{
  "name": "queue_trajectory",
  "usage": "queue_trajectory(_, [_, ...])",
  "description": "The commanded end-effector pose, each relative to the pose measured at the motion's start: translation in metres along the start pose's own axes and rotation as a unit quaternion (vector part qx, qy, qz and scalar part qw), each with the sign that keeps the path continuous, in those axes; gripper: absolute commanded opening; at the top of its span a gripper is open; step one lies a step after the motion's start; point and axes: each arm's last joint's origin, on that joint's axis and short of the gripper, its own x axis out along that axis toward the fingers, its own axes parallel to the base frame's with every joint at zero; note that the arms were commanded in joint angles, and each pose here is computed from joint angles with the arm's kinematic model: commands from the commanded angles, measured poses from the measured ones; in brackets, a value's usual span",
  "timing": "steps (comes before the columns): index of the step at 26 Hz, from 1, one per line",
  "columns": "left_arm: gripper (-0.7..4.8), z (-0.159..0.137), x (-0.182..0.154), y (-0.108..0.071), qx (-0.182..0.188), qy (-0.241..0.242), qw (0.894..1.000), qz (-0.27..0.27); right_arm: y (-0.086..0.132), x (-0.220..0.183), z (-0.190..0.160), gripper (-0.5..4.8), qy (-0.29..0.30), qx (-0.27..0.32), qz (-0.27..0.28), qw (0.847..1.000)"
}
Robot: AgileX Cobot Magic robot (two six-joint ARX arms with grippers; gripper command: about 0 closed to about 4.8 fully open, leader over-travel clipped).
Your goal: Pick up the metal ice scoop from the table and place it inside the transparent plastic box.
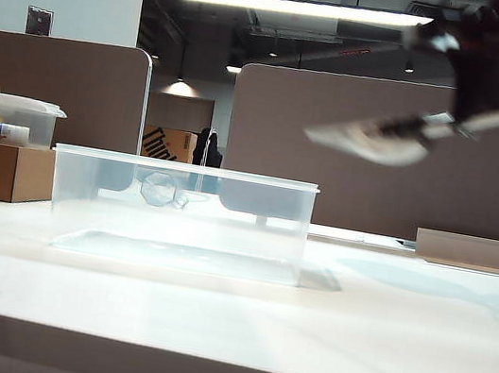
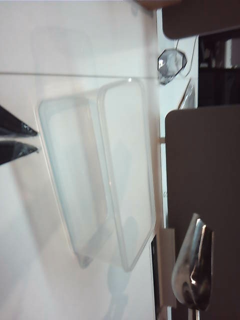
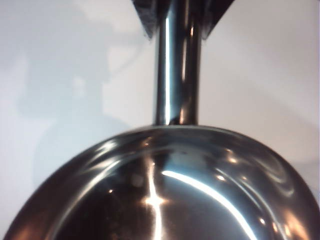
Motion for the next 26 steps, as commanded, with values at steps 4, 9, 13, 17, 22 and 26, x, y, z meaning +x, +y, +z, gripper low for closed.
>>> queue_trajectory(4, [0.21,0.002,-0.001,0.005,0.002,-0.012,1.000,0.024,0.046,-0.012,0.023,-0.06,-0.057,-0.154,0.022,0.986])
queue_trajectory(9, [0.21,0.002,-0.001,0.009,0.002,-0.014,0.999,0.042,0.076,-0.005,0.038,-0.05,-0.078,-0.243,0.005,0.967])
queue_trajectory(13, [0.21,0.003,-0.002,0.014,0.003,-0.016,0.998,0.066,0.088,0.009,0.051,-0.05,-0.084,-0.268,0.011,0.960])
queue_trajectory(17, [0.21,0.004,-0.003,0.015,0.004,-0.020,0.997,0.073,0.097,0.027,0.062,-0.05,-0.092,-0.320,0.006,0.943])
queue_trajectory(22, [0.21,0.004,-0.003,0.015,0.004,-0.023,0.997,0.073,0.107,0.052,0.074,-0.05,-0.107,-0.373,0.000,0.922])
queue_trajectory(26, [0.21,0.004,-0.003,0.015,0.004,-0.023,0.997,0.073,0.111,0.067,0.085,-0.05,-0.131,-0.381,-0.015,0.915])
